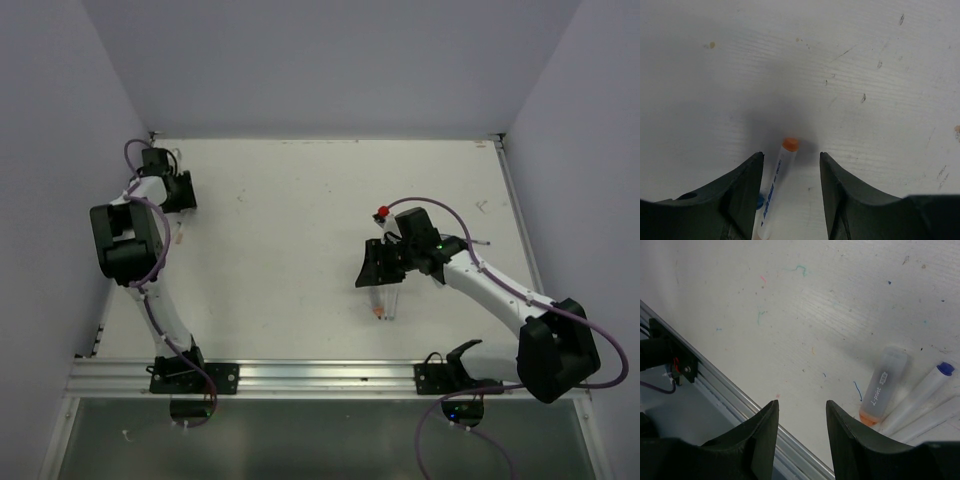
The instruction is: Open the pen caps
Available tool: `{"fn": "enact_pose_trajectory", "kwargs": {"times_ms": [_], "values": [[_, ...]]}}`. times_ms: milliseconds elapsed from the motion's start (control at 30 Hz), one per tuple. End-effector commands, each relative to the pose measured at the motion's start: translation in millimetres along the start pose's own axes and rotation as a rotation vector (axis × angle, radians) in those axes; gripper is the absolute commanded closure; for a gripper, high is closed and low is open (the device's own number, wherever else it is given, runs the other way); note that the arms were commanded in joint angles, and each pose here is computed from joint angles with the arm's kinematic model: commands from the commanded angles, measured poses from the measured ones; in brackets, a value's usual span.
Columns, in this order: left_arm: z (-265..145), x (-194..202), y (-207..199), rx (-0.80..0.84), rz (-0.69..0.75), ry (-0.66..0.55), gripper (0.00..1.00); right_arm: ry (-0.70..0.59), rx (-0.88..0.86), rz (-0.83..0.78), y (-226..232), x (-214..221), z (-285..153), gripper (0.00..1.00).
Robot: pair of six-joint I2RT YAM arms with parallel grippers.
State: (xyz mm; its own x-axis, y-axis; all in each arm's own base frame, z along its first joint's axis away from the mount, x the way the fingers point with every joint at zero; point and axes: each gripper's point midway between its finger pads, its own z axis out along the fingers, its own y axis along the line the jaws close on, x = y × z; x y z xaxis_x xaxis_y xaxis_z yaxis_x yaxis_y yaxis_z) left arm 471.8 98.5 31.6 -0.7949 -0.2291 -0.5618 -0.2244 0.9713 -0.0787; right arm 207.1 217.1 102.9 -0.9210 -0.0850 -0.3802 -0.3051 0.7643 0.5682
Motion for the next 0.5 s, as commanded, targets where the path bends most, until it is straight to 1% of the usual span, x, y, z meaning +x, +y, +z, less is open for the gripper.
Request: {"fn": "enact_pose_trajectory", "kwargs": {"times_ms": [0, 133, 233, 267, 367, 467], "values": [[11, 3, 2, 0.033, 0.021, 0.0, 0.49, -0.016, -0.032, -0.034, 7, -4, -4, 0.54], [15, 14, 4, 0.02, 0.012, 0.029, 0.51, -0.026, -0.031, -0.04, 8, -5, -6, 0.54], [20, 23, 5, 0.013, -0.002, 0.055, 0.55, -0.027, -0.035, -0.037, 9, -5, -6, 0.54], [22, 28, 9, -0.009, -0.012, 0.069, 0.6, -0.026, -0.037, -0.036, 9, -5, -6, 0.54], [30, 47, 11, -0.021, -0.026, 0.124, 0.66, -0.043, -0.029, -0.041, 10, -8, -9, 0.54], [32, 58, 6, -0.036, -0.026, 0.149, 0.67, -0.056, -0.025, -0.046, 12, -9, -15, 0.54]]}}
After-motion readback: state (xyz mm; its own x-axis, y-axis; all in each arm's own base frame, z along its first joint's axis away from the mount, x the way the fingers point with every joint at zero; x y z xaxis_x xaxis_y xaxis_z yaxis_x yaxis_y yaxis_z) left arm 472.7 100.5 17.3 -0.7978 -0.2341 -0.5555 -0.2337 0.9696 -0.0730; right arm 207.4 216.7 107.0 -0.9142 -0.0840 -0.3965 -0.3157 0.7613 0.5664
